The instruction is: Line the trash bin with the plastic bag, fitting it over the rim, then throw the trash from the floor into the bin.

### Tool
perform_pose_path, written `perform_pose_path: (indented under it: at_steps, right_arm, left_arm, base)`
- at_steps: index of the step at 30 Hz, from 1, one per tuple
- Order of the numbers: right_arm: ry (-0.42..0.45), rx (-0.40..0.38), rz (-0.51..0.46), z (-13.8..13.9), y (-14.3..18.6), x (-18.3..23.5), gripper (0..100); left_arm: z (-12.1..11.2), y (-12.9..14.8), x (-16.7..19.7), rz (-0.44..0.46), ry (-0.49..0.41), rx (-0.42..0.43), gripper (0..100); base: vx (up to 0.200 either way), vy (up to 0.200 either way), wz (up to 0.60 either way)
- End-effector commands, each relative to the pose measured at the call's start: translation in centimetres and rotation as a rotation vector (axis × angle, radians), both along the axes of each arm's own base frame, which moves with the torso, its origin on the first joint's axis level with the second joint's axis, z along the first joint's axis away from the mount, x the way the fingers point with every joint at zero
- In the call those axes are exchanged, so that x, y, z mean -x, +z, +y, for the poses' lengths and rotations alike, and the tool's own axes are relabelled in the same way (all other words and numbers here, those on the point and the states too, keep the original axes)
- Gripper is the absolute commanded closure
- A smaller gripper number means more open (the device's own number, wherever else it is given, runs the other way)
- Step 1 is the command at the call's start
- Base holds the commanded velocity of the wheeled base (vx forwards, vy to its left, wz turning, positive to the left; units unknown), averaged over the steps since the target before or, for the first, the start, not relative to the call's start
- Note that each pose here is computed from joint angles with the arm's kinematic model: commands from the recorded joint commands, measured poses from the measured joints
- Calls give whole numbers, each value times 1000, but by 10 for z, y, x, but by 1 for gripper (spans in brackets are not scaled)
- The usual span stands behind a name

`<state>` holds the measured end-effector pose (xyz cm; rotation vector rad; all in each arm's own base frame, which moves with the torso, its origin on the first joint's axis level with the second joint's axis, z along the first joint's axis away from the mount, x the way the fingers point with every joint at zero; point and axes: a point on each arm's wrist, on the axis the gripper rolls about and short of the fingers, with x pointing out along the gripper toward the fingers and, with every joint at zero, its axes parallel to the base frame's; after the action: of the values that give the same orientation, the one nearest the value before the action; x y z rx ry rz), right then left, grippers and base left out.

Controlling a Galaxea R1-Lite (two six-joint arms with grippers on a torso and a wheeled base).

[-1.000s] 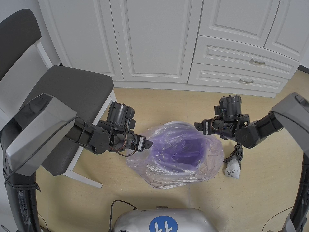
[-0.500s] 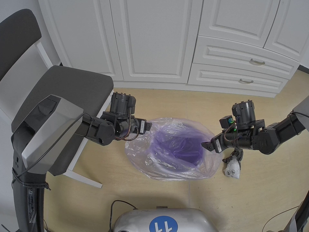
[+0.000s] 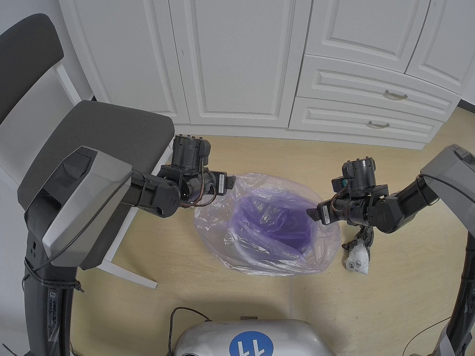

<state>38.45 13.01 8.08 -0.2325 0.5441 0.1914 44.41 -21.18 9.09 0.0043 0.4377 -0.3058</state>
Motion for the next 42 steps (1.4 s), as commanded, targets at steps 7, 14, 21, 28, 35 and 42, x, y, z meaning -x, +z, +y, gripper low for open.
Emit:
perform_pose_path:
  at_steps: [7,14,21,28,35,42]
  right_arm:
    - [-145,-24,-64,-9,-38,-47,0]
    - [-200,-58,-94,-18,-46,-67,0]
    - [-239,-91,-158,-15,-51,-78,0]
    - [-252,-82,-137,-16,-73,-90,0]
    - [-266,-69,-110,-22,-95,-97,0]
    - [-256,-93,-153,-24,-55,-85,0]
  left_arm:
    - [9,-9,-24,-44,37,23,0]
    - [14,-16,-34,-47,50,26,0]
    - [12,-34,-39,-32,43,19,0]
    - [13,-50,-42,-22,46,14,0]
    - [17,-28,-39,-42,48,20,0]
    - [11,20,-15,-56,17,28,0]
  base:
    - [0,0,0]
    - [0,0,0]
    - [0,0,0]
    - [0,0,0]
    - [0,0,0]
    - [0,0,0]
